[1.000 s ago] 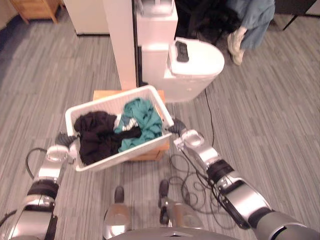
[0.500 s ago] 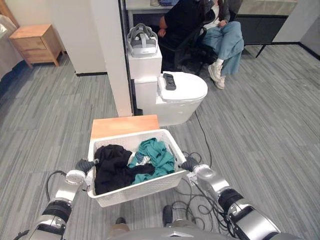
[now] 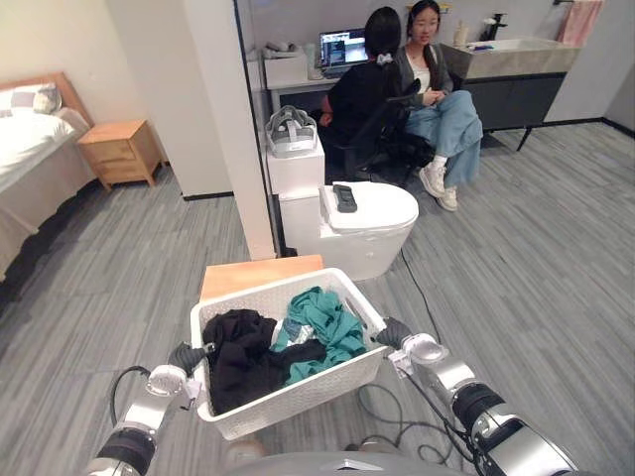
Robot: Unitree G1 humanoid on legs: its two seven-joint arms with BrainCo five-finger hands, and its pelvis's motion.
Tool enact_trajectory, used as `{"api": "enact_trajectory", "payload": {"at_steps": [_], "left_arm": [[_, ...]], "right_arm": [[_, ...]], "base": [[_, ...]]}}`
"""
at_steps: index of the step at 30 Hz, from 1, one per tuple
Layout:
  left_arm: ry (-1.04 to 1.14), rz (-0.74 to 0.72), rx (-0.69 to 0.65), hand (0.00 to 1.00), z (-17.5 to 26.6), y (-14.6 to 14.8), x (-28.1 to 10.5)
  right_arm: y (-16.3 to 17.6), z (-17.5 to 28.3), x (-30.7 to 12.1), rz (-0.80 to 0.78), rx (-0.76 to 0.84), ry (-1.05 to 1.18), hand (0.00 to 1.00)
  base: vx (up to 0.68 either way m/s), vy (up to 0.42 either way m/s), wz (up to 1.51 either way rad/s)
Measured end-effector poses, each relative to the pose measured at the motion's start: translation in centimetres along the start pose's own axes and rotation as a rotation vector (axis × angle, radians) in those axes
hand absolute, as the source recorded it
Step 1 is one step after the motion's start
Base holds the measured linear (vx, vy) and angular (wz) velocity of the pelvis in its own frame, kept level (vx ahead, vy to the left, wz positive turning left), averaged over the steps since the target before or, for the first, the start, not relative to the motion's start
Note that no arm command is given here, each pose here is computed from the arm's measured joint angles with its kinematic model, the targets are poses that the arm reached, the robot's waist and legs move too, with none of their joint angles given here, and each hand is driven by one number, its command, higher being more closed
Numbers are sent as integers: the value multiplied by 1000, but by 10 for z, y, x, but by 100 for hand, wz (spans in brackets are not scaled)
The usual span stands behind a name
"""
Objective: Pick up the laundry basket with both hands and put the clothes into the washing machine.
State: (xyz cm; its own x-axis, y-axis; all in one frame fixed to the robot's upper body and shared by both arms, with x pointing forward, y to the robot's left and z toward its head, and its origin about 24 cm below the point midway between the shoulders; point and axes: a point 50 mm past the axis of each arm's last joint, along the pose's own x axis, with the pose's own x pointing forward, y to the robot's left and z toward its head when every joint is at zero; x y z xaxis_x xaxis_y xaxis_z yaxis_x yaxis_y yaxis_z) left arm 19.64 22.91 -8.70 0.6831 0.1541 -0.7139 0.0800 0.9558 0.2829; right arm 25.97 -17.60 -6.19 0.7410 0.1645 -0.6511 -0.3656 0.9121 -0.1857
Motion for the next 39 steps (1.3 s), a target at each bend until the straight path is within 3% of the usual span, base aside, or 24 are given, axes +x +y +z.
{"api": "enact_trajectory", "payload": {"at_steps": [7,14,21,25,31,36,39], "left_arm": [[-120,77,-78,100,30,24,-3],[-129,53,-85,100,35,16,-1],[-75,106,-199,100,16,22,-2],[-71,149,-232,100,13,30,-3],[-95,121,-263,100,14,16,-4],[-114,44,-186,100,30,-4,5],[-60,25,-171,100,15,-12,6]], "right_arm": [[0,40,6,-6,26,-122,100],[-2,11,0,-38,117,-79,100],[25,-6,5,23,112,-2,100],[25,17,12,28,91,-45,100],[12,27,15,-19,82,-59,100],[-2,-1,6,-90,150,-5,100],[1,-15,3,-99,158,30,100]], "base": [[-296,121,-66],[-201,119,-62],[-178,-2,-137],[-112,-220,-94],[-71,-264,-125],[-64,-134,-1],[-189,-184,-5]]}}
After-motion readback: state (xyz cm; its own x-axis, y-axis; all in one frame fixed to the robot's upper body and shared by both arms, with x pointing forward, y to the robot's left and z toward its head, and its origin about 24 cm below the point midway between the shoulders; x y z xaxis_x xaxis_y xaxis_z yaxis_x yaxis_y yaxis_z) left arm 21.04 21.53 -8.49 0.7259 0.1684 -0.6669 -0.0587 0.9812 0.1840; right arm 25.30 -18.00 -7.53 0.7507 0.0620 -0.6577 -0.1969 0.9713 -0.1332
